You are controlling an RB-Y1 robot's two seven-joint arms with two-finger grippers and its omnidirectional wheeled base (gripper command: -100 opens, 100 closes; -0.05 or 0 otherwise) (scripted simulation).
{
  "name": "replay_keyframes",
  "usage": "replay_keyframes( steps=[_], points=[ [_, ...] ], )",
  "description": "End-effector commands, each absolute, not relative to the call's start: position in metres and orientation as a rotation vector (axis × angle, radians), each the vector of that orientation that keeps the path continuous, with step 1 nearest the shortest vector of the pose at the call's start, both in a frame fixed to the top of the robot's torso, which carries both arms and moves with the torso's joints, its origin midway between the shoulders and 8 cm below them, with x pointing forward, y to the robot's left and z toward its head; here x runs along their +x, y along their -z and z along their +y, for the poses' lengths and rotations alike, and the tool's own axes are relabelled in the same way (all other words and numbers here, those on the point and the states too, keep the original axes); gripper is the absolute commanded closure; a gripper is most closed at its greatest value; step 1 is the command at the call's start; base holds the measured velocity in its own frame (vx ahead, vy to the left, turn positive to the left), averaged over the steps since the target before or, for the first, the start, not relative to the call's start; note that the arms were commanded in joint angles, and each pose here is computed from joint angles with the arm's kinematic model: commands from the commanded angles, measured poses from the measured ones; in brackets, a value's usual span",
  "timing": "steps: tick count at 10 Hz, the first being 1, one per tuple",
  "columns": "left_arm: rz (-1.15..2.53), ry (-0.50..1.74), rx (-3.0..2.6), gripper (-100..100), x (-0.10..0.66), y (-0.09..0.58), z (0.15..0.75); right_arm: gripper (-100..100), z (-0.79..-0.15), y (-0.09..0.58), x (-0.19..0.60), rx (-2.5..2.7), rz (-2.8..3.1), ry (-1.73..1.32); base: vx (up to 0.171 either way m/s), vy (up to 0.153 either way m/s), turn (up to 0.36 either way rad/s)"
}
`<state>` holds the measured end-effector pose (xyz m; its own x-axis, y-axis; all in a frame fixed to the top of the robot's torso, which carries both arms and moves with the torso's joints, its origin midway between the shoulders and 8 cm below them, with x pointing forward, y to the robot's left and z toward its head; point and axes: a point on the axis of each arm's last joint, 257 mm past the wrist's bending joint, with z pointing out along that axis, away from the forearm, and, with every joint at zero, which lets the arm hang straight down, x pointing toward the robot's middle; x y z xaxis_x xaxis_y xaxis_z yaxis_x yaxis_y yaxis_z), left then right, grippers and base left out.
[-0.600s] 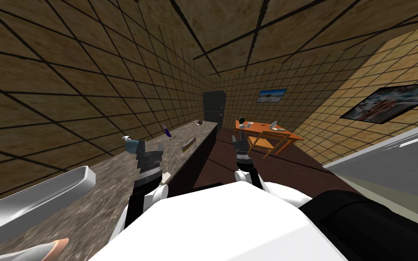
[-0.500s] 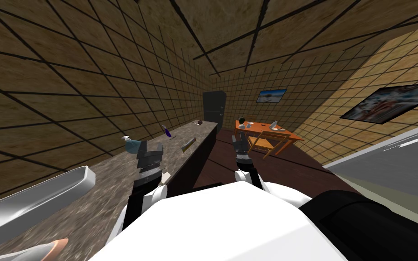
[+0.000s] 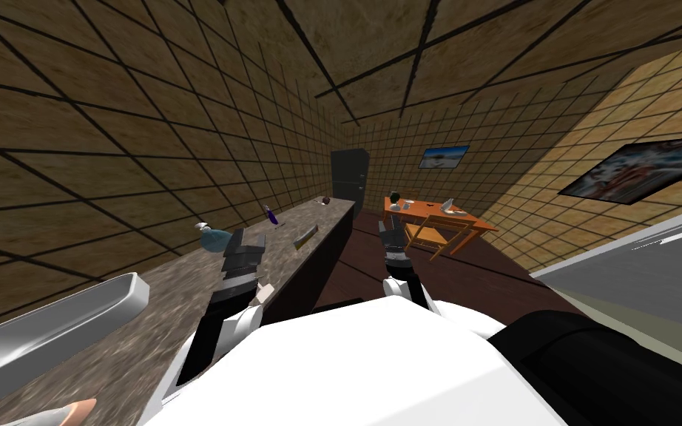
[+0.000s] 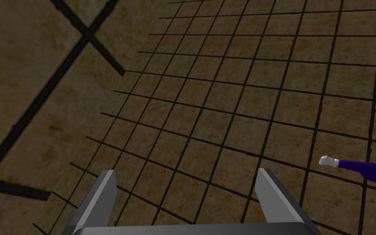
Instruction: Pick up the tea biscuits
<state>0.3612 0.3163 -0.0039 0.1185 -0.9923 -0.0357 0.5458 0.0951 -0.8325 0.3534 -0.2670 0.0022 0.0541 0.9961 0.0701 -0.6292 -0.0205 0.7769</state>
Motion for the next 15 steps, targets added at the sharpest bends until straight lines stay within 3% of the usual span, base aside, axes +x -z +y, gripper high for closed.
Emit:
replay_keyframes(
  steps=[1, 15],
  points=[
    [0.771, 1.311, -0.811, -100, 0.367, 0.01, 0.328, 0, -0.267, -0.002, 0.353, 0.763, 0.623, -1.437, 0.054, -0.064, 0.027],
    [0.873, 1.3, -1.137, -100, 0.392, 0.039, 0.401, 0, -0.267, -0.002, 0.353, 0.763, 0.623, -1.437, 0.036, -0.055, 0.016]
  ],
)
